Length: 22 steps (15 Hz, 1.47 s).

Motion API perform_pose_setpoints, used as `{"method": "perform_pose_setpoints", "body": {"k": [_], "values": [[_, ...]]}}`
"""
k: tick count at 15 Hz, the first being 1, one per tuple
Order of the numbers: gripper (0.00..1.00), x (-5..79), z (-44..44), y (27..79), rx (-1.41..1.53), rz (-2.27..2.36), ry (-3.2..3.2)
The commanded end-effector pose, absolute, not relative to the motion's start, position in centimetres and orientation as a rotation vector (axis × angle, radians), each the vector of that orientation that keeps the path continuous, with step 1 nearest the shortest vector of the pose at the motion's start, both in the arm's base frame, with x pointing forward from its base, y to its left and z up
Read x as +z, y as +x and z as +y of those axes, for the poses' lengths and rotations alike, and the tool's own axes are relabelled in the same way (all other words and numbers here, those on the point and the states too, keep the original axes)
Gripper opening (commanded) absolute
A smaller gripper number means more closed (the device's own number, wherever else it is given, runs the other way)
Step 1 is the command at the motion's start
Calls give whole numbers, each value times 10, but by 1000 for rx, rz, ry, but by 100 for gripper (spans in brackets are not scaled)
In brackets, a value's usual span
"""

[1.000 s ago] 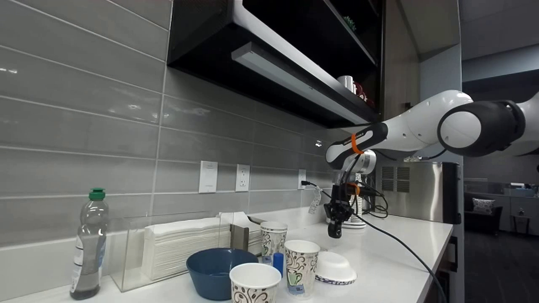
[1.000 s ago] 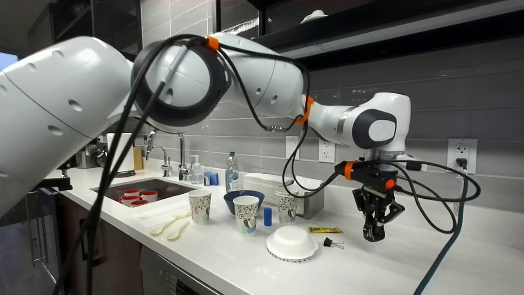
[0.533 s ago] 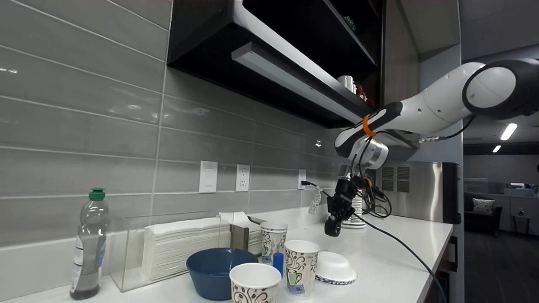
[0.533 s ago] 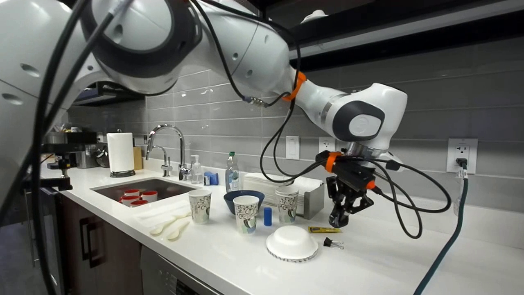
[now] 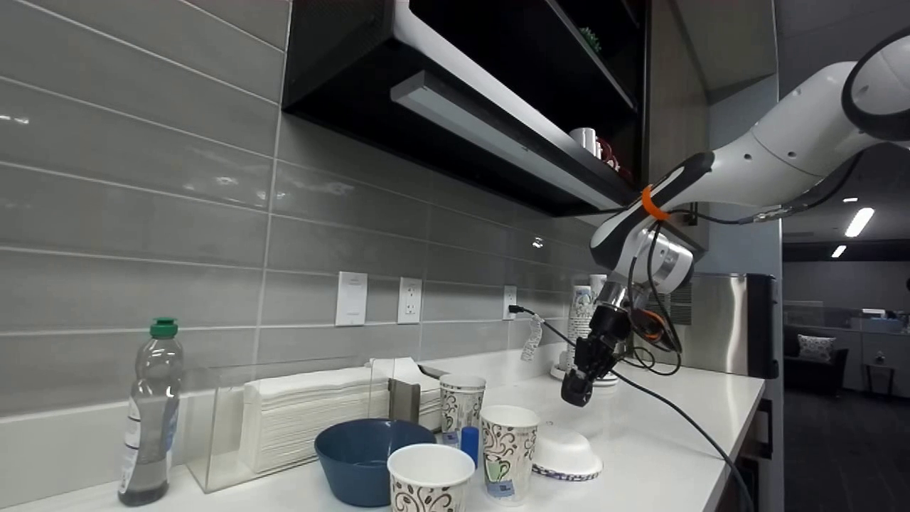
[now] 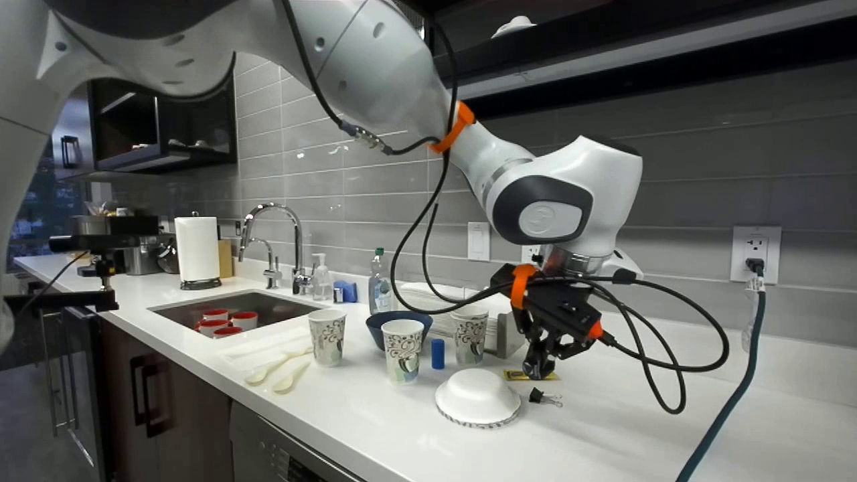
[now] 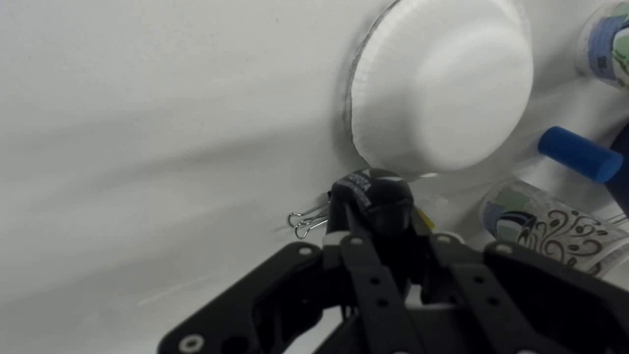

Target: Pick the black round object and place it in the blue bowl

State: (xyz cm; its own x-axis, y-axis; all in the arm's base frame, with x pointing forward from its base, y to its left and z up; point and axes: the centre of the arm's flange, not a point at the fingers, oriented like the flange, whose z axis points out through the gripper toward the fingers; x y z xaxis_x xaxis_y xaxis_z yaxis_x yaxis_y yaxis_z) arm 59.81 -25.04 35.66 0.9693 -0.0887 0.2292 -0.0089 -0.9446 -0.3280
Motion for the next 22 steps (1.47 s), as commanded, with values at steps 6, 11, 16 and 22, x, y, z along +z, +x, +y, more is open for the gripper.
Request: {"method": "perform_pose_setpoints", "body": {"k": [6, 11, 16, 22], "values": [[5, 363, -161, 483, -757, -211, -2609], [20, 353, -142, 485, -687, -197, -2605], [5, 374, -134, 485, -753, -286, -2609], [5, 461, -107, 531, -947, -659, -2583]]}}
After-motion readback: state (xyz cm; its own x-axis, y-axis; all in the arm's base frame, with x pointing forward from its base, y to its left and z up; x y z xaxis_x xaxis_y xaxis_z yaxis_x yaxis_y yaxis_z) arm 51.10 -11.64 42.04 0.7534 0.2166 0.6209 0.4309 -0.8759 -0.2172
